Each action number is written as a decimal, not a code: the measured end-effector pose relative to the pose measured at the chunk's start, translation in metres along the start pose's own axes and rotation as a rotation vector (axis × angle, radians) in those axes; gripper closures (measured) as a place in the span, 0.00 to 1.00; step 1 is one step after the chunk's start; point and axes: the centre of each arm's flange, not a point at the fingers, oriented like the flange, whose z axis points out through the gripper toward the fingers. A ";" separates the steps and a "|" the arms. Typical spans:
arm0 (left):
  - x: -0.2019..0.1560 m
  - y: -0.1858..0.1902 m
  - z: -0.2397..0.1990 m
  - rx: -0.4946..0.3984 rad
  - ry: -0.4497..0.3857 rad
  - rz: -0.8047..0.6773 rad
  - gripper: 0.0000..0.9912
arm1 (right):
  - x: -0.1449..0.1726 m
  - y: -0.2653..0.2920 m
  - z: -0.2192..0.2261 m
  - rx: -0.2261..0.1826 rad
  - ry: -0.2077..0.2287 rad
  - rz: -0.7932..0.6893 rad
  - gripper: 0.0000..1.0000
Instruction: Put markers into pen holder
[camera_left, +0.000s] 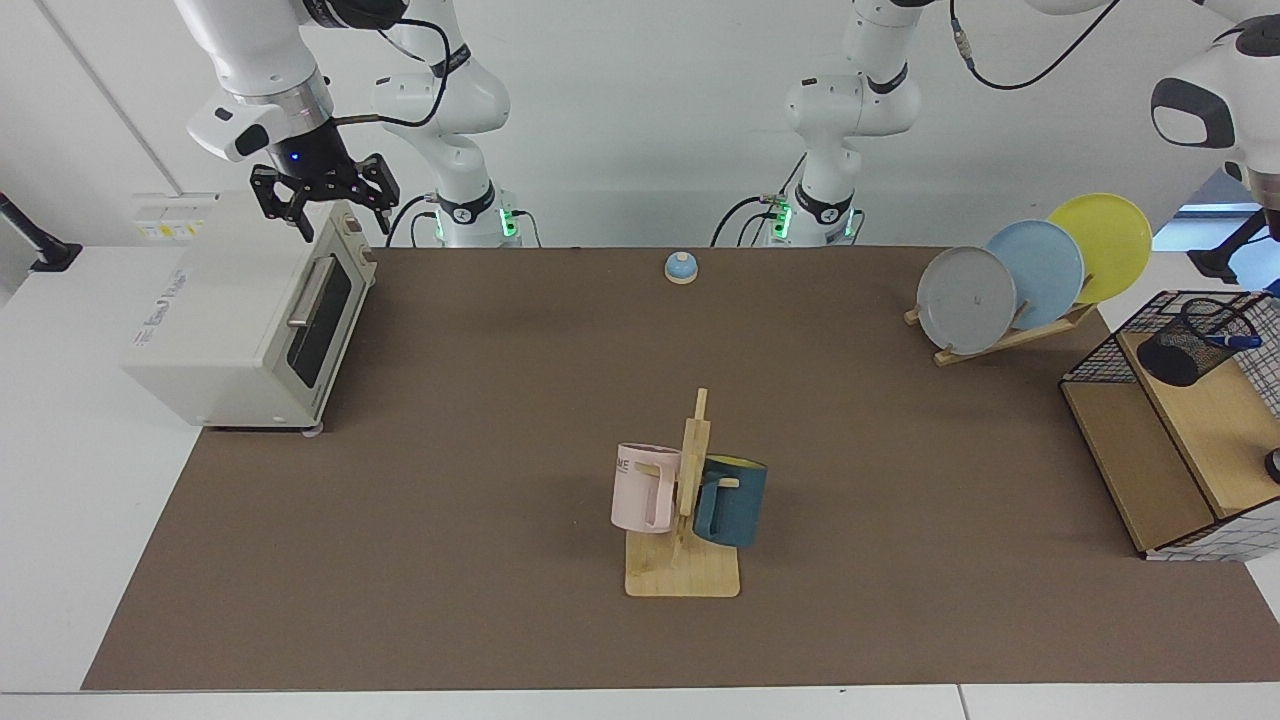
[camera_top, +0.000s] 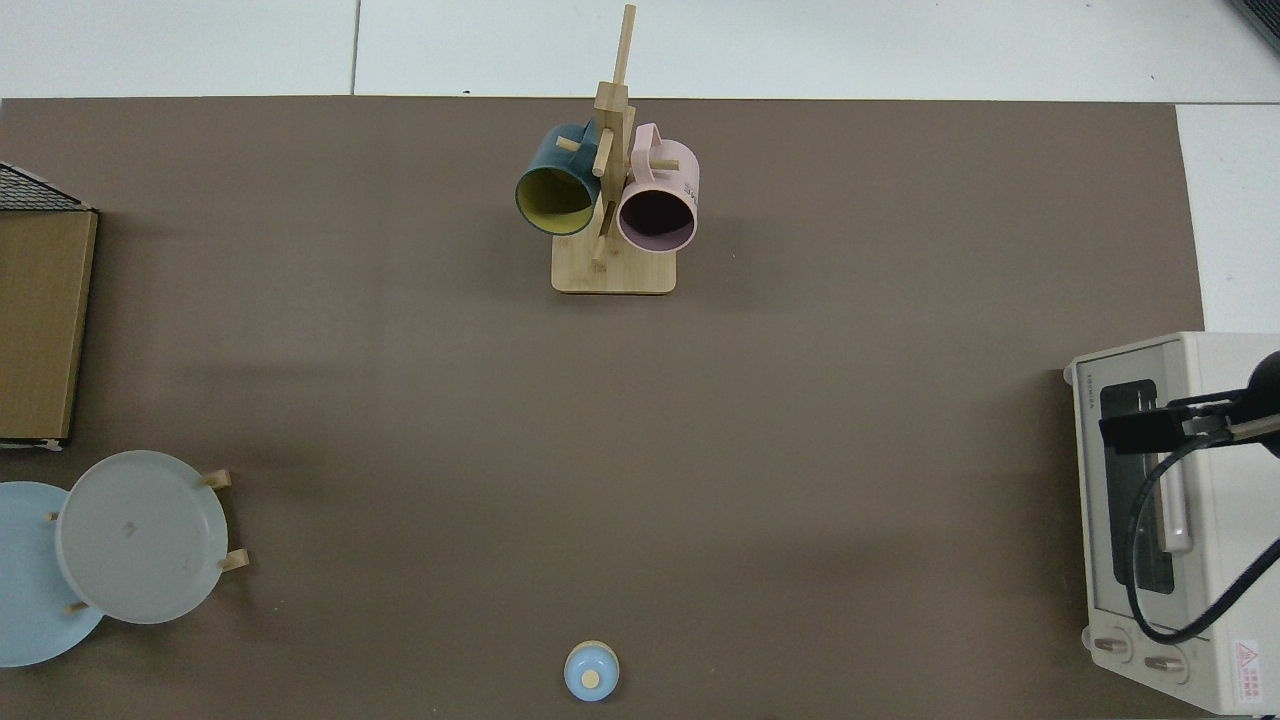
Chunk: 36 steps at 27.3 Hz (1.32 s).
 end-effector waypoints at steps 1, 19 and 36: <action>0.006 -0.007 -0.003 -0.002 0.010 -0.015 0.00 | 0.000 0.000 0.000 0.000 0.000 0.000 0.00; 0.111 -0.078 -0.060 -0.101 0.293 -0.500 0.00 | 0.000 0.000 0.000 0.000 0.001 0.000 0.00; 0.170 -0.099 -0.092 -0.346 0.467 -1.224 0.00 | 0.000 0.000 0.000 0.000 0.001 0.000 0.00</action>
